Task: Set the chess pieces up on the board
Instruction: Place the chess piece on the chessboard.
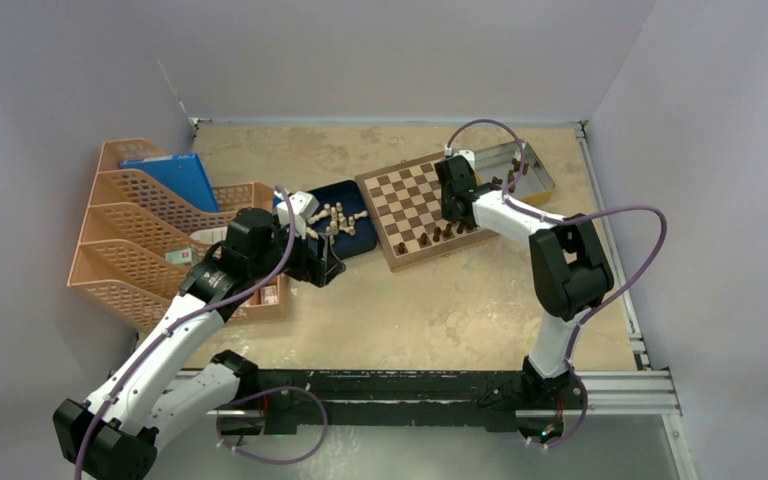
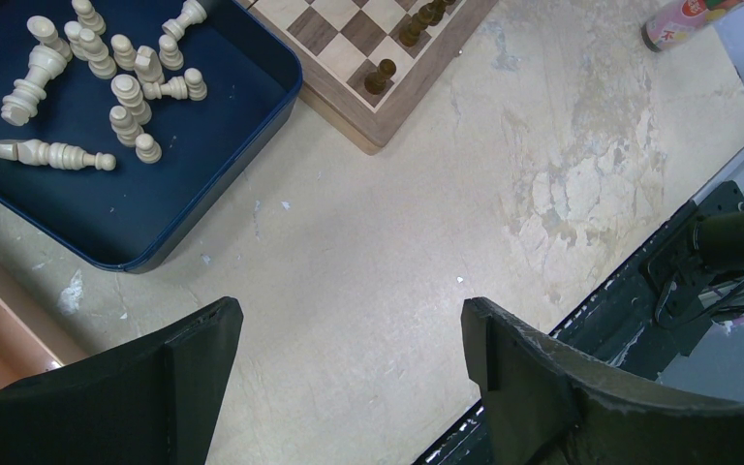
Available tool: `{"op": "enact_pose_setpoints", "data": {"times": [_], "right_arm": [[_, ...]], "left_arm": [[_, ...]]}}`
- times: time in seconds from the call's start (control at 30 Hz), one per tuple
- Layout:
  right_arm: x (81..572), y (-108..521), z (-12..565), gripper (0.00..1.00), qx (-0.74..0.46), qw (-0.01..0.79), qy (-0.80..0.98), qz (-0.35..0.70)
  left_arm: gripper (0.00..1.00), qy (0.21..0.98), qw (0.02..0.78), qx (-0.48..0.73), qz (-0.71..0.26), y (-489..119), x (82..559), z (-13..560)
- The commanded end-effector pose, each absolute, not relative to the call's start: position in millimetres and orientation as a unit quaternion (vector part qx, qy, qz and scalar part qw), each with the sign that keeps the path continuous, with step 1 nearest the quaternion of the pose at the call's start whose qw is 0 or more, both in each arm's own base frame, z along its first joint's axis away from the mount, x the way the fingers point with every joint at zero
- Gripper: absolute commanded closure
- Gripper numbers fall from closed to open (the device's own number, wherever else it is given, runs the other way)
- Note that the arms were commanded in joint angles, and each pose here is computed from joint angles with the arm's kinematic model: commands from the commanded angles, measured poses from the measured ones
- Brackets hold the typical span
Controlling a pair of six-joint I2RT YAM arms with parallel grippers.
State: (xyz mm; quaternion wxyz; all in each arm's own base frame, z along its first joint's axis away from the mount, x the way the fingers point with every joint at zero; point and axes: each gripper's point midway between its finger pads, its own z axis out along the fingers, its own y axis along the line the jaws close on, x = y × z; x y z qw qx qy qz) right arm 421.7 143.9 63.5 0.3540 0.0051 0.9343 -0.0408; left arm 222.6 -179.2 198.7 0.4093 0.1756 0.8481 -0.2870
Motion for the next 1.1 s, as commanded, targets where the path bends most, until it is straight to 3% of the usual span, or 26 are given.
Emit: {"op": "enact_pose_setpoints", "data": {"times": [0.0,0.63,1.07], "right_arm": [[418.7,147.4,82.9,0.83,0.007,0.367,0.93,-0.027],[435.1,155.6,112.0,0.74,0.03,0.401,0.916,-0.007],[498.3,101.4,183.4,0.73,0.116,0.509,0.852,-0.039]], "left_arm": [[0.16,0.829,0.44,0.185,-0.292,-181.1,228.9,216.7],[0.16,0.83,0.437,0.184,-0.294,-181.7,228.1,215.4],[0.16,0.831,0.437,0.183,-0.29,-180.2,228.0,214.3]]}}
